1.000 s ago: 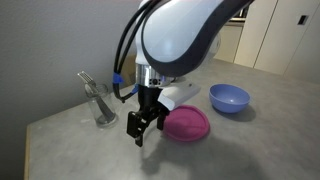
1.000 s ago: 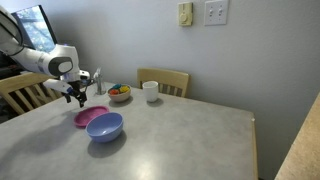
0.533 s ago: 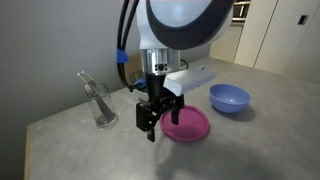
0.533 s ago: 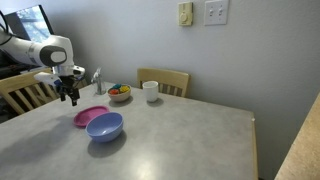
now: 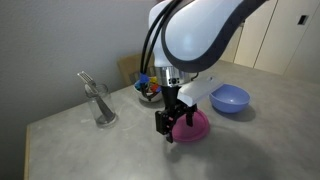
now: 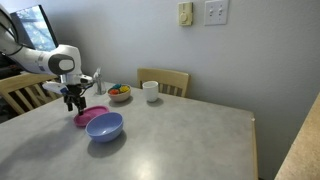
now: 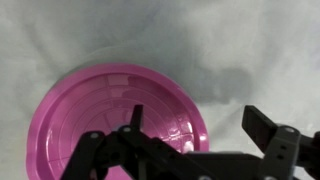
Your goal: Put the pink lid on the bowl
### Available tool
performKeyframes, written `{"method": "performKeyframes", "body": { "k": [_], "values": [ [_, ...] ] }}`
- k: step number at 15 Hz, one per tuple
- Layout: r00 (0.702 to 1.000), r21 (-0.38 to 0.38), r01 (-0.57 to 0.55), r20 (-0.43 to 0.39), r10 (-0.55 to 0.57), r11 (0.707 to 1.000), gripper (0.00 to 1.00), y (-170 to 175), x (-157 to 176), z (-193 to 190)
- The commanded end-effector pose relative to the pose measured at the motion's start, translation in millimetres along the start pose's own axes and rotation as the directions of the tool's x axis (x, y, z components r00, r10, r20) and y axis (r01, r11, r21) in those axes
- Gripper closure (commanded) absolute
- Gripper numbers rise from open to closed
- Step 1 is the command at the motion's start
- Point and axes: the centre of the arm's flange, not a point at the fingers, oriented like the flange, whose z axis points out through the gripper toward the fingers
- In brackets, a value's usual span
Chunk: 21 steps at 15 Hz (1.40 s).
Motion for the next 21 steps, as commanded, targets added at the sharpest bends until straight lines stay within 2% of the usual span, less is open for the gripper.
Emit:
{"method": "performKeyframes", "body": {
  "k": [1, 10, 19, 20, 21],
  "values": [
    [1.0, -0.036, 0.023, 0.01, -0.022, 0.999, 0.0, 2, 14, 8],
    [0.996, -0.093, 0.084, 0.009, -0.083, 0.992, 0.0, -6, 45, 8],
    [0.996, -0.053, 0.084, 0.023, -0.083, 0.995, 0.05, 3, 54, 33],
    [0.996, -0.053, 0.083, 0.025, -0.081, 0.995, 0.28, 2, 54, 29],
    [0.996, -0.053, 0.083, 0.025, -0.082, 0.995, 0.3, 2, 54, 29]
  ]
}}
